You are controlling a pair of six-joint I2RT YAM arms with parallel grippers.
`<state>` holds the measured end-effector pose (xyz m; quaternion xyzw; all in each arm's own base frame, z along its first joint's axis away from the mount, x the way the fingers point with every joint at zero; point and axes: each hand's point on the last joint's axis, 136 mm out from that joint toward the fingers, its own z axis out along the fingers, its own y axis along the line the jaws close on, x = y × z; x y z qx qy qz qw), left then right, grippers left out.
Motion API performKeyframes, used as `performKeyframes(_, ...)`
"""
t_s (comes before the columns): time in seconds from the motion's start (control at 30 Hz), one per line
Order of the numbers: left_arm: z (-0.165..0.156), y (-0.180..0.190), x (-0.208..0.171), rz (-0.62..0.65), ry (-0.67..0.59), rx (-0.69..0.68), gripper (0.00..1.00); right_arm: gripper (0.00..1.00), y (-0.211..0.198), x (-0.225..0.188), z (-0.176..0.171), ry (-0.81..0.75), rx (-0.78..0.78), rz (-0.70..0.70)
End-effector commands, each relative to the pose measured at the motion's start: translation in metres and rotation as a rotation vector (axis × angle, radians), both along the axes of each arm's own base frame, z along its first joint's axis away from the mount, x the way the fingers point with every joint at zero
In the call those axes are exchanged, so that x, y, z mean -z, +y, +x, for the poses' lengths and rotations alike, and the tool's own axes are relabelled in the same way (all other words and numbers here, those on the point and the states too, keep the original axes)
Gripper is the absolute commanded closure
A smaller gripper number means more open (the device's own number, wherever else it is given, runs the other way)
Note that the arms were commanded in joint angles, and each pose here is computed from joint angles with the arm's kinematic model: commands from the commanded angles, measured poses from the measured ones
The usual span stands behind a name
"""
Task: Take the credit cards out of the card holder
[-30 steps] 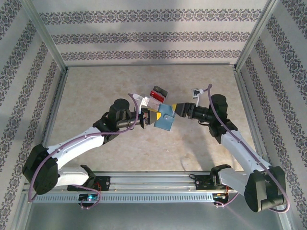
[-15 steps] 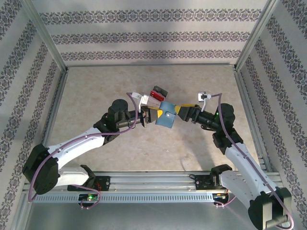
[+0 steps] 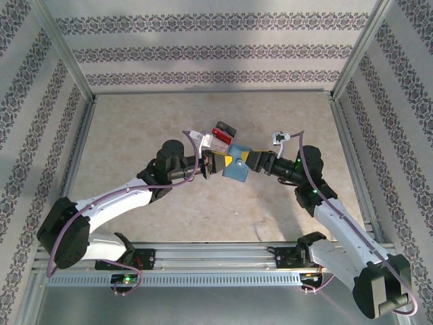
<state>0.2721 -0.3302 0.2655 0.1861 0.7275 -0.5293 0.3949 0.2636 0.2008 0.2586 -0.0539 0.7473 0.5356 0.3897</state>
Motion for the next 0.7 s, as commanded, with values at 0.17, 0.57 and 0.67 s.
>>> performKeyframes(0.17, -0.005, -0.008, -0.01, -0.067, -0.004, 0.035, 1.0, 0.43, 0.011, -0.02, 0.009, -0.041, -0.01, 0.025)
performKeyframes(0.57, -0.002, -0.015, 0.005, -0.031, 0.047, 0.05, 0.76, 0.69, 0.028, -0.02, 0.011, -0.055, -0.039, 0.019)
performKeyframes(0.67, -0.007, -0.01, 0.009, 0.006, 0.046, 0.054, 0.53, 0.77, 0.029, -0.023, 0.012, -0.07, -0.048, 0.014)
